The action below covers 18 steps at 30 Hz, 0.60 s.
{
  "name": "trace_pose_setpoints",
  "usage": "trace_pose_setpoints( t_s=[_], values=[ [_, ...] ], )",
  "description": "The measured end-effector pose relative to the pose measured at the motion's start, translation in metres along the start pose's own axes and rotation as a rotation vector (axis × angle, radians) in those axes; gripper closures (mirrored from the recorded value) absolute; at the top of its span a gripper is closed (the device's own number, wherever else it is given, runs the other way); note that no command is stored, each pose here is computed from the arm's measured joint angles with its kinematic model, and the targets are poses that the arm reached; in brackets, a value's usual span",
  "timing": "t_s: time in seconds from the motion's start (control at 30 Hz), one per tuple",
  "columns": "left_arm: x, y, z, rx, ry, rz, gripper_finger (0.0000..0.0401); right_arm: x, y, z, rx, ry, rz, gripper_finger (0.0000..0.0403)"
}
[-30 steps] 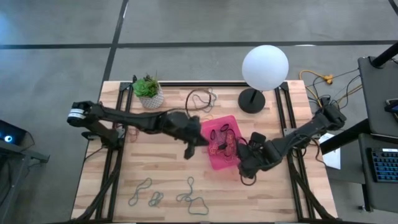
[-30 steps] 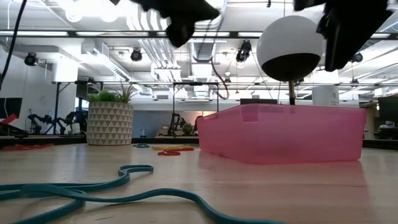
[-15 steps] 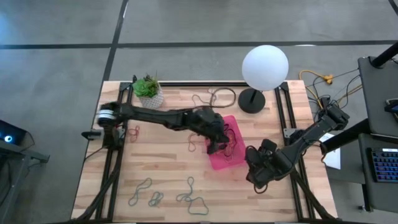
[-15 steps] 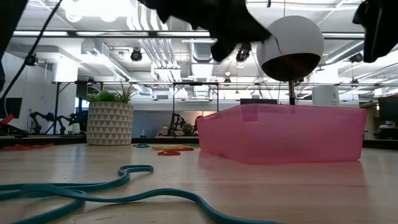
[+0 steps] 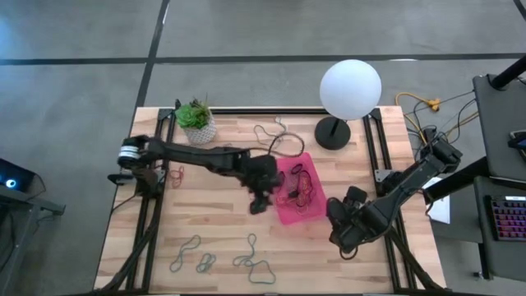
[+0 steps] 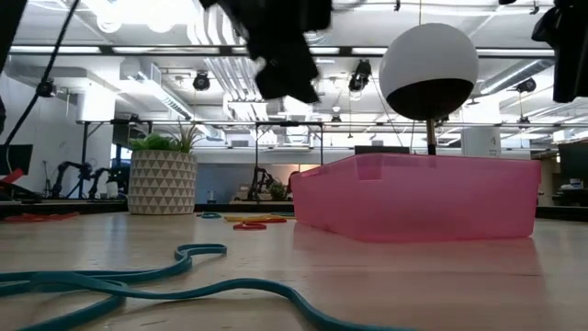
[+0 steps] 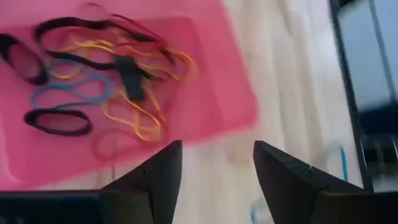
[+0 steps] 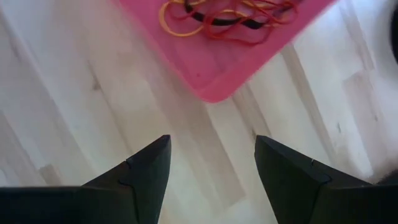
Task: Pick and place rubber bands into bin
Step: Put the red rubber band into the pink bin
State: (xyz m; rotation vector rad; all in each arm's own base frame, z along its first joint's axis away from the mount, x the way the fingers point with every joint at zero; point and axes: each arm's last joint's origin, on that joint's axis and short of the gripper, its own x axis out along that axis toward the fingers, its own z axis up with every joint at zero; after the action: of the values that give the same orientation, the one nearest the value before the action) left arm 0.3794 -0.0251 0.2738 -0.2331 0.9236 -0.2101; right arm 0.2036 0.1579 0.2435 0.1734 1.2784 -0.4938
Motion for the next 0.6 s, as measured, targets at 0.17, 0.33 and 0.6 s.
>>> trace_pose_setpoints(
  t_s=[0.17,0.33,0.6],
  values=[
    [-0.015,-0.045,-0.027,0.157,0.104,-0.028,0.0217,0.003,0.002,0.001,-0.095,-0.015,0.015,0.0183],
    [-0.009,-0.079,-0.067,0.145,0.198,0.082,0.0216,0.008,0.0,0.004,-0.106,-0.016,0.0,0.0183],
    [-0.026,-0.069,-0.122,-0.507,0.281,0.541,0.0216,0.009,0.001,0.006,-0.096,-0.024,0.013,0.0183]
  ],
)
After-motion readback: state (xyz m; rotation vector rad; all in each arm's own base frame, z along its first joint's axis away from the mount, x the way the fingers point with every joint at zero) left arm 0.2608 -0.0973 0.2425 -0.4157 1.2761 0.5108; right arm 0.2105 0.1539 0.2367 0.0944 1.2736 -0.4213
